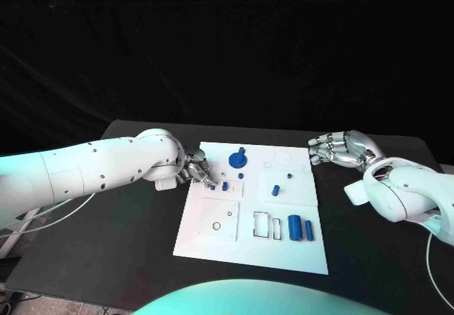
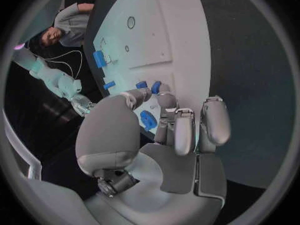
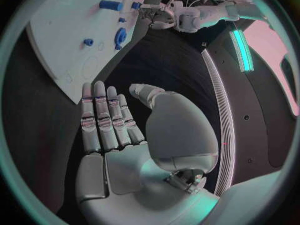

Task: Assemble the parts on the task board

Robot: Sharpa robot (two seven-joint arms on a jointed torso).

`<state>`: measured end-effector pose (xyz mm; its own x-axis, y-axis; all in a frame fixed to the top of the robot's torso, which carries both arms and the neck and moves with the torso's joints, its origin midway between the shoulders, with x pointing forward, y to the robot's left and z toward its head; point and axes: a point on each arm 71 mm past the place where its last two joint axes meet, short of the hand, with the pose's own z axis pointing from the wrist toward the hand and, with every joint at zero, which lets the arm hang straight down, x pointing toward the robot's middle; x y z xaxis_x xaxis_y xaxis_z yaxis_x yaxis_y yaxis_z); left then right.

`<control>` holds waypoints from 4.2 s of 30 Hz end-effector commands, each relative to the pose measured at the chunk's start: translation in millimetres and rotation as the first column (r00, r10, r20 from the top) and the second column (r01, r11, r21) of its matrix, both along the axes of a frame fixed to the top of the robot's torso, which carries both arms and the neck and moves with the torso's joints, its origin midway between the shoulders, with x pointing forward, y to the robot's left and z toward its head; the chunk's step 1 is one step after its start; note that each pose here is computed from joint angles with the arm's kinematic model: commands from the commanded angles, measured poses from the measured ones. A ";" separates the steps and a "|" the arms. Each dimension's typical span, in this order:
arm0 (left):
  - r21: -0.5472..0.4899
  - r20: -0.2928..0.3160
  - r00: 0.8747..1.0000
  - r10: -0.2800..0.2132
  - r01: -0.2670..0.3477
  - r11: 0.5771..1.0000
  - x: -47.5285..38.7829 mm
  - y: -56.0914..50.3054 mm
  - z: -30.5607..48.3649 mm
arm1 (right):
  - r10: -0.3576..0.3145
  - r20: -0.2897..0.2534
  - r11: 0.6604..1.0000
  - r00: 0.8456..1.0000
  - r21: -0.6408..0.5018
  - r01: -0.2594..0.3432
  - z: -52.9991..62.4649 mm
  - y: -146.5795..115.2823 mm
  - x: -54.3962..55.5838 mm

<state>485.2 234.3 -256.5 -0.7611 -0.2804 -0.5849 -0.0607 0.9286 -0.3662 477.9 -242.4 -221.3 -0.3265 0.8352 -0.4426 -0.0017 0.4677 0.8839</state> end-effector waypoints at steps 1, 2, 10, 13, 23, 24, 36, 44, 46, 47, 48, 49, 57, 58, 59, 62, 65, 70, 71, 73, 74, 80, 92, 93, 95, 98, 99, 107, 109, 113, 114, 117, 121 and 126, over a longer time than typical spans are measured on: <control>0.005 -0.002 1.000 0.014 -0.014 1.000 -0.2 1.4 -1.1 | 0.018 0.002 1.000 1.000 0.001 -0.018 0.0 1.7 -0.7; 0.005 0.000 1.000 0.017 -0.017 1.000 0.0 2.0 -1.0 | 0.018 0.002 1.000 1.000 0.001 -0.018 0.0 1.6 -0.7; -0.019 0.003 0.999 0.053 -0.053 0.998 1.2 6.8 0.2 | 0.018 0.002 1.000 1.000 0.001 -0.018 -0.4 1.3 -0.9; -0.029 0.007 0.998 0.066 -0.065 0.997 2.0 8.8 1.7 | 0.017 0.002 1.000 1.000 0.001 -0.017 -0.6 1.0 -1.0; -0.279 0.058 0.988 0.146 -0.125 0.952 6.9 4.3 15.1 | 0.017 0.001 1.000 1.000 0.001 -0.017 -1.3 0.8 -1.0; -0.306 0.073 0.985 0.154 -0.125 0.944 7.7 3.1 16.9 | 0.017 0.001 1.000 1.000 0.001 -0.017 -1.4 0.8 -1.0; -0.390 0.572 0.819 0.047 0.221 0.894 10.5 -29.9 44.3 | 0.019 0.002 1.000 1.000 0.002 -0.019 -1.8 1.2 -0.9; -0.191 0.681 0.711 -0.172 0.400 0.896 5.4 -55.2 36.7 | 0.023 0.002 1.000 1.000 0.003 -0.023 -2.1 2.5 -1.3; -0.123 0.677 0.695 -0.243 0.432 0.893 5.1 -61.7 32.2 | 0.024 0.002 1.000 1.000 0.003 -0.024 -2.1 2.9 -1.4; -0.105 0.674 0.691 -0.262 0.440 0.892 5.2 -63.3 31.0 | 0.025 0.002 1.000 1.000 0.003 -0.025 -2.2 3.0 -1.5; -0.069 0.666 0.684 -0.297 0.453 0.889 5.5 -66.1 28.6 | 0.026 0.002 1.000 1.000 0.002 -0.026 -2.2 3.3 -1.6; -0.040 0.658 0.679 -0.325 0.463 0.886 5.8 -68.1 26.5 | 0.027 0.003 1.000 1.000 0.002 -0.027 -2.2 3.5 -1.7; 0.098 0.592 0.665 -0.457 0.503 0.859 9.2 -79.3 14.7 | 0.031 0.003 1.000 1.000 0.001 -0.031 -2.4 4.6 -1.9; 0.106 0.584 0.665 -0.465 0.505 0.856 9.5 -80.5 13.8 | 0.031 0.003 1.000 1.000 0.001 -0.031 -2.4 4.7 -1.9; 0.113 0.577 0.666 -0.472 0.508 0.854 9.7 -81.7 12.9 | 0.032 0.004 0.999 0.999 0.001 -0.032 -2.4 4.9 -1.9; 0.128 0.561 0.669 -0.488 0.513 0.849 10.4 -84.9 10.9 | 0.033 0.004 0.999 0.999 0.002 -0.033 -2.4 5.4 -1.9; 0.137 0.546 0.673 -0.499 0.516 0.846 11.0 -87.1 9.2 | 0.034 0.004 0.999 0.999 0.002 -0.034 -2.4 5.6 -1.9; 0.145 0.520 0.682 -0.515 0.523 0.840 11.8 -90.6 6.6 | 0.035 0.004 0.999 0.999 0.002 -0.035 -2.5 6.2 -1.8; 0.146 0.516 0.683 -0.516 0.524 0.839 12.0 -91.0 6.2 | 0.035 0.004 0.999 0.999 0.002 -0.035 -2.5 6.2 -1.7; 0.149 0.510 0.686 -0.519 0.523 0.839 12.5 -91.9 5.4 | 0.035 0.004 0.999 0.999 0.002 -0.035 -2.5 6.4 -1.7; 0.150 0.507 0.688 -0.519 0.522 0.839 12.9 -92.3 5.0 | 0.035 0.004 0.999 0.999 0.002 -0.035 -2.5 6.4 -1.7; 0.156 0.501 0.693 -0.518 0.516 0.842 14.9 -92.9 3.8 | 0.036 0.004 0.999 0.999 0.002 -0.036 -2.4 6.4 -1.9; 0.160 0.483 0.704 -0.521 0.514 0.843 16.2 -94.3 1.9 | 0.036 0.004 0.999 0.999 0.002 -0.036 -2.4 6.6 -2.1; 0.159 0.481 0.705 -0.522 0.515 0.842 16.3 -94.6 1.7 | 0.037 0.004 0.999 0.999 0.002 -0.037 -2.4 6.7 -2.1; 0.159 0.479 0.706 -0.522 0.516 0.842 16.4 -95.3 1.3 | 0.037 0.004 0.999 0.999 0.002 -0.037 -2.5 6.7 -2.1; 0.158 0.476 0.708 -0.522 0.515 0.843 16.7 -96.4 0.0 | 0.038 0.004 0.999 0.999 0.003 -0.038 -2.5 6.8 -2.1; 0.158 0.476 0.708 -0.521 0.514 0.843 16.8 -96.5 -0.3 | 0.038 0.004 0.999 0.999 0.003 -0.038 -2.5 6.9 -2.1; 0.163 0.475 0.715 -0.513 0.502 0.849 18.8 -96.1 -1.9 | 0.038 0.004 0.999 0.999 0.003 -0.038 -2.4 7.0 -2.1; 0.163 0.476 0.715 -0.512 0.500 0.850 19.1 -96.0 -1.9 | 0.038 0.004 0.999 0.999 0.003 -0.038 -2.4 7.0 -2.1; 0.163 0.480 0.714 -0.510 0.499 0.851 19.4 -95.7 -1.7 | 0.039 0.005 0.999 0.999 0.003 -0.039 -2.4 7.0 -2.1; 0.162 0.482 0.713 -0.509 0.499 0.851 19.4 -95.7 -1.6 | 0.039 0.005 0.999 0.999 0.003 -0.039 -2.4 7.0 -2.1; 0.157 0.491 0.709 -0.506 0.499 0.852 19.5 -95.5 -0.9 | 0.039 0.005 0.999 0.999 0.003 -0.039 -2.4 7.1 -2.1; 0.142 0.512 0.701 -0.496 0.500 0.854 19.4 -95.8 0.8 | 0.039 0.006 0.999 0.999 0.004 -0.039 -2.4 7.2 -2.0; 0.113 0.545 0.689 -0.478 0.505 0.856 18.2 -96.6 3.8 | 0.040 0.006 0.999 0.999 0.004 -0.040 -2.7 7.4 -2.1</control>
<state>504.7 139.6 -254.6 -0.3734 0.0449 -0.9266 0.6073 0.7669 -0.2076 476.6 -237.5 -224.0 -0.3397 0.8315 -0.4395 -0.0080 0.4648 0.8854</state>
